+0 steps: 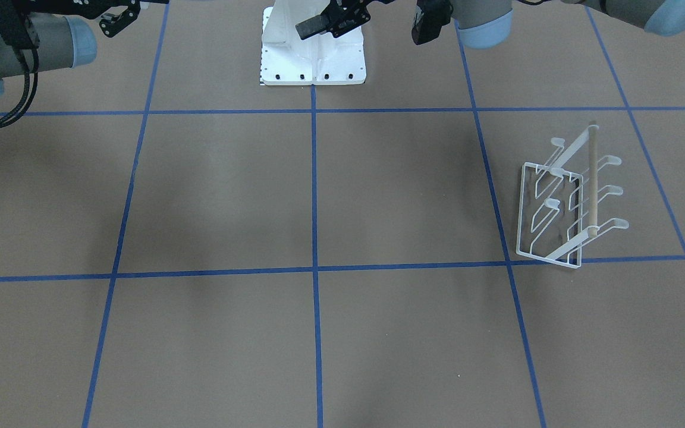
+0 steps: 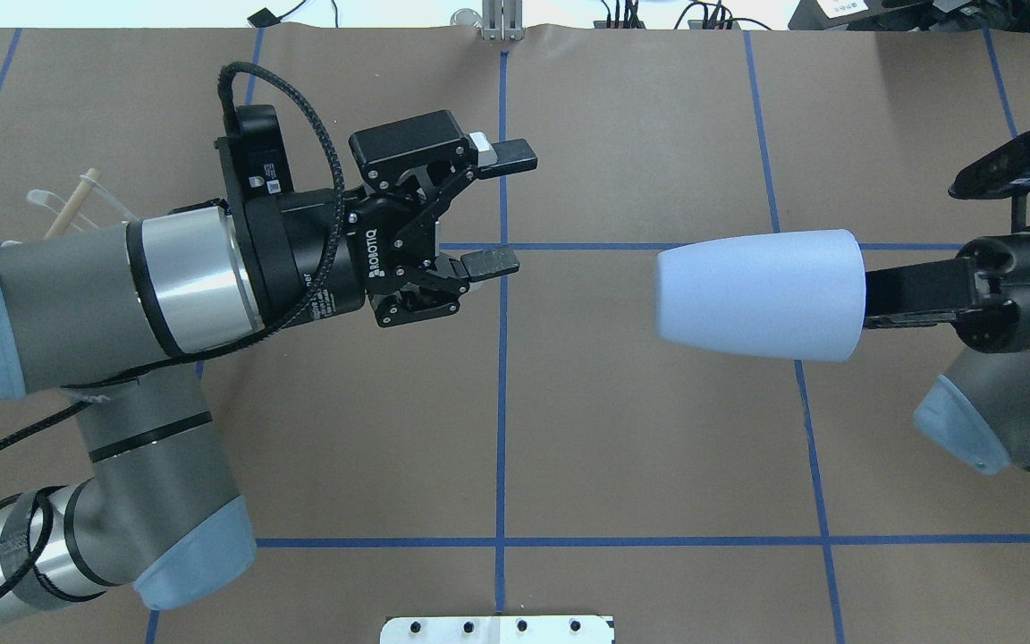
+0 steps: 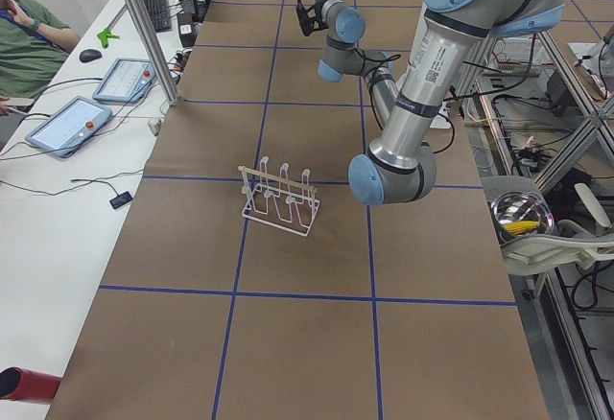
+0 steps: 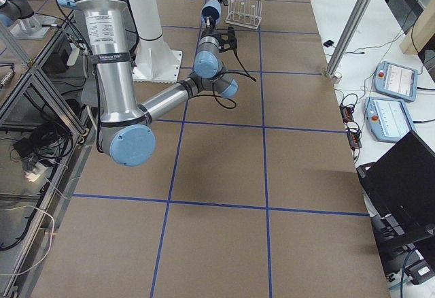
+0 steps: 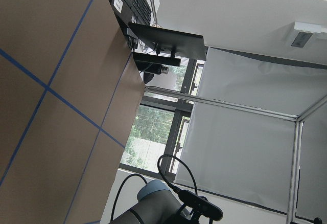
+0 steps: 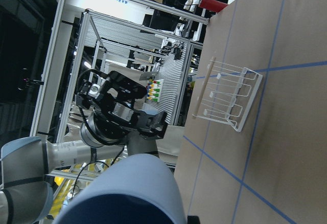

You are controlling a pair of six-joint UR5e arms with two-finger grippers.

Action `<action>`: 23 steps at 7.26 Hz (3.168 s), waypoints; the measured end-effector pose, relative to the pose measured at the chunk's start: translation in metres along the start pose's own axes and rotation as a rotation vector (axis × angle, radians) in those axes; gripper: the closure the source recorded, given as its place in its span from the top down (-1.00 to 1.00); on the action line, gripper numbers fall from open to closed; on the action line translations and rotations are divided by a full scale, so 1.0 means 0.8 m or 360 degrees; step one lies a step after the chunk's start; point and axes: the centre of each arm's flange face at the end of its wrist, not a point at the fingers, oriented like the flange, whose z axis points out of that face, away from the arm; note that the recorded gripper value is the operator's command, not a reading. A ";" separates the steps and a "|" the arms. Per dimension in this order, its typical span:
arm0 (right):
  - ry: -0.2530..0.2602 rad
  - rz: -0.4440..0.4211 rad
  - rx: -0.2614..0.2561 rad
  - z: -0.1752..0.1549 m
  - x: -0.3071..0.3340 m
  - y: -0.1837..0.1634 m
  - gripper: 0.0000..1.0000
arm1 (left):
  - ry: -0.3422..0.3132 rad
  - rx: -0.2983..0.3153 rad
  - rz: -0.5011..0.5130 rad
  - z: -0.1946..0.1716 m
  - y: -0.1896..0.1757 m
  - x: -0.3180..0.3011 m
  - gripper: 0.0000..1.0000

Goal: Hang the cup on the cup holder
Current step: 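Move the left gripper toward the cup's open end while the right arm holds it out, then grasp the cup rim with the left gripper while the right gripper releases and withdraws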

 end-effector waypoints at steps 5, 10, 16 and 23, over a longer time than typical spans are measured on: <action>-0.0090 0.0010 -0.0029 0.041 -0.003 0.001 -1.00 | 0.0020 -0.0105 -0.0063 0.020 0.043 0.001 0.96; -0.0096 0.0015 -0.0023 0.042 0.002 0.002 -1.00 | 0.0058 -0.0153 -0.0105 0.029 0.071 0.000 0.96; -0.0100 0.0020 -0.0026 0.045 0.003 0.003 -1.00 | 0.0089 -0.0157 -0.0126 0.033 0.084 0.002 0.39; -0.0111 0.0090 0.0067 0.046 0.007 0.003 1.00 | 0.0137 -0.0152 -0.0163 0.030 0.102 0.005 -1.00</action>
